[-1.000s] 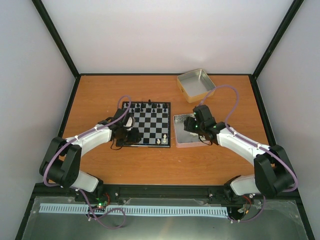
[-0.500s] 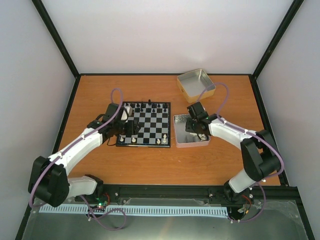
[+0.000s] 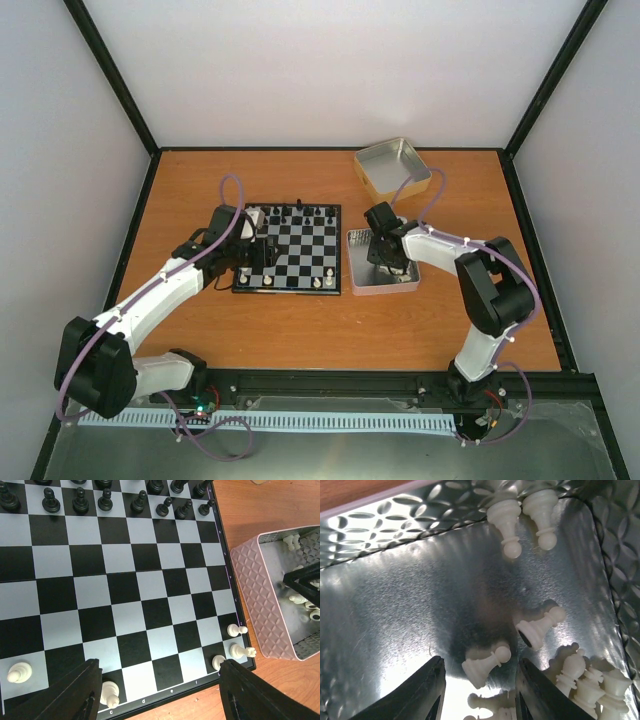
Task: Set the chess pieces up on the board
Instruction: Pick up the chess piece from the storage box.
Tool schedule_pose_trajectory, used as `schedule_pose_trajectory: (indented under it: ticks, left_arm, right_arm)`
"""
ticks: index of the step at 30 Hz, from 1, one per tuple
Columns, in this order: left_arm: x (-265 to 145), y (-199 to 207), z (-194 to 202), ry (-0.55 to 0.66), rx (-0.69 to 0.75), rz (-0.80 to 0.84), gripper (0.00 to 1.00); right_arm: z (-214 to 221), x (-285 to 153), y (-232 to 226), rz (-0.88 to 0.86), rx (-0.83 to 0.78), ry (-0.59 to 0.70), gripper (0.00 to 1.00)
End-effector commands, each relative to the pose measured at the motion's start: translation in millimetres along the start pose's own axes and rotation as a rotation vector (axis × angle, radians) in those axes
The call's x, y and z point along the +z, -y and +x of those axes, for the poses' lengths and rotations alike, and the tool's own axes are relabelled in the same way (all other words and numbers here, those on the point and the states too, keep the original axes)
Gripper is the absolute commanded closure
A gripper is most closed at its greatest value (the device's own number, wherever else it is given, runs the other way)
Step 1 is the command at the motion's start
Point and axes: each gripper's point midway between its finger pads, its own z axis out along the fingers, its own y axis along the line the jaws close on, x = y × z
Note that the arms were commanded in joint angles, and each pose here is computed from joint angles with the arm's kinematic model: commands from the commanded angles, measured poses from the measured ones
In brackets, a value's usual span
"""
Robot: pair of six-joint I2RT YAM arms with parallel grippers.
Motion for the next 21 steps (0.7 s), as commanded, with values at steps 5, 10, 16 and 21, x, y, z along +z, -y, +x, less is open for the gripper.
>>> schedule_pose_trajectory:
  ticks: [5,10,16,21]
  left_arm:
    - [-1.0,1.2,-6.6,0.034,0.040,-0.002,0.35]
    - [-1.4,0.5,-6.1,0.035,0.040,-0.007,0.35]
    - [-1.2,-0.2,-5.4,0.033,0.039,-0.009,0.35]
    - [-1.1,-0.8,-5.2,0.033,0.039,-0.013,0.34]
  right_arm:
    - [-9.8,9.9,2.4,0.056,0.046,0.015,0.61]
    - [-10.6,17.2,-0.1,0.062,0.033,0.005,0.69]
    - [-13.1,21.4,-5.1,0.050,-0.020,0.003,0.74]
    - [-11.6,20.8,-6.1,0.043,-0.053,-0.002,0.85]
